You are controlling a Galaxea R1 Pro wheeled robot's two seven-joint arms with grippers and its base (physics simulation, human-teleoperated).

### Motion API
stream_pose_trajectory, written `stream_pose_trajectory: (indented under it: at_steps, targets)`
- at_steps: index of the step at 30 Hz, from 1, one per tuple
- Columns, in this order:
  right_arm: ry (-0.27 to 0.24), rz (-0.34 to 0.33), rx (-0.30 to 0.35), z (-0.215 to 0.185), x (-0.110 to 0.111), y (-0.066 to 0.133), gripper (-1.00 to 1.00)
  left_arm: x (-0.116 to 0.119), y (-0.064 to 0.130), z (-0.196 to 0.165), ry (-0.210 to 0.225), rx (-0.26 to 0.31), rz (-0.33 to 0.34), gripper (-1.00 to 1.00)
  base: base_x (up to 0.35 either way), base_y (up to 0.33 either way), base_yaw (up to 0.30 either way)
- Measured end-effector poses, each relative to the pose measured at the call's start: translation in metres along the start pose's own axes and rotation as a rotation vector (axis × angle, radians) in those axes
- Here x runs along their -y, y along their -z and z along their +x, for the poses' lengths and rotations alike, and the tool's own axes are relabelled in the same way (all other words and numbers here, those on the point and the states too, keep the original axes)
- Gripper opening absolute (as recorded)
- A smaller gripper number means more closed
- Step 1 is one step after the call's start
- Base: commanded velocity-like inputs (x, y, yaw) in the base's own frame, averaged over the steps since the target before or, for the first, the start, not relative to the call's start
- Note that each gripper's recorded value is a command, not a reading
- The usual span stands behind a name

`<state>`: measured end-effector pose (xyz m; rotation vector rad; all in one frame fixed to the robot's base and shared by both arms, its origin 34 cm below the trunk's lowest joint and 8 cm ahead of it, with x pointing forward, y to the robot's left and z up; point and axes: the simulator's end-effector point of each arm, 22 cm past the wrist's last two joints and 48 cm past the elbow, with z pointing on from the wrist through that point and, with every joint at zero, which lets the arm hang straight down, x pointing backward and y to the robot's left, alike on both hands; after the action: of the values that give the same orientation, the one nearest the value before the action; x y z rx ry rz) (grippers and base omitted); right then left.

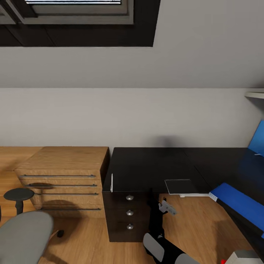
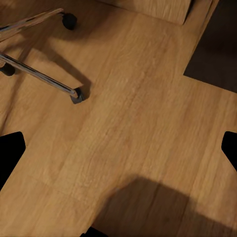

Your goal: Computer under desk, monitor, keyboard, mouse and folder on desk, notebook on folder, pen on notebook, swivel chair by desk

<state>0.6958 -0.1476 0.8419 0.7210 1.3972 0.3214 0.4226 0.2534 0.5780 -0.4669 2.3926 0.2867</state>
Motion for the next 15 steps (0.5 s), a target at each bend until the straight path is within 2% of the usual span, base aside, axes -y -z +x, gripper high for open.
stream_pose_trajectory:
  at_steps: [2, 4, 7, 9, 10, 11, 13, 15]
  targets:
    - [0.011, 0.038, -0.006, 0.002, 0.014, 0.0, 1.0, 0.0, 0.0, 0.0, 0.0, -0.001, 0.0, 1.0, 0.0, 0.0, 0.001]
    - [0.035, 0.084, 0.011, -0.012, 0.046, -0.009, 1.0, -0.001, 0.0, 0.0, 0.0, 0.0, -0.002, 1.0, 0.0, 0.0, 0.0]
    - [-0.013, 0.104, 0.019, -0.028, 0.054, -0.025, 1.0, -0.002, -0.001, 0.0, -0.001, 0.001, -0.002, 1.0, 0.0, 0.0, 0.0]
    - [-0.037, 0.139, -0.02, -0.032, 0.073, -0.035, 1.0, -0.001, -0.001, -0.002, 0.002, 0.005, -0.002, 1.0, 0.0, 0.0, 0.0]
    - [-0.071, 0.178, -0.136, -0.022, 0.105, -0.044, 1.0, 0.002, 0.0, -0.014, 0.025, 0.045, 0.004, 1.0, 0.0, 0.0, 0.0]
    - [-0.086, 0.181, -0.193, -0.019, 0.119, -0.047, 1.0, 0.005, 0.001, -0.022, 0.04, 0.068, 0.009, 1.0, 0.0, 0.0, 0.0]
    - [-0.121, 0.146, -0.313, -0.005, 0.131, -0.047, 1.0, 0.007, 0.001, -0.03, 0.056, 0.093, 0.015, 1.0, 0.0, 0.0, 0.0]
    - [-0.157, 0.069, -0.404, 0.007, 0.131, -0.043, 1.0, 0.008, 0.0, -0.032, 0.064, 0.102, 0.015, 1.0, 0.0, 0.0, 0.0]
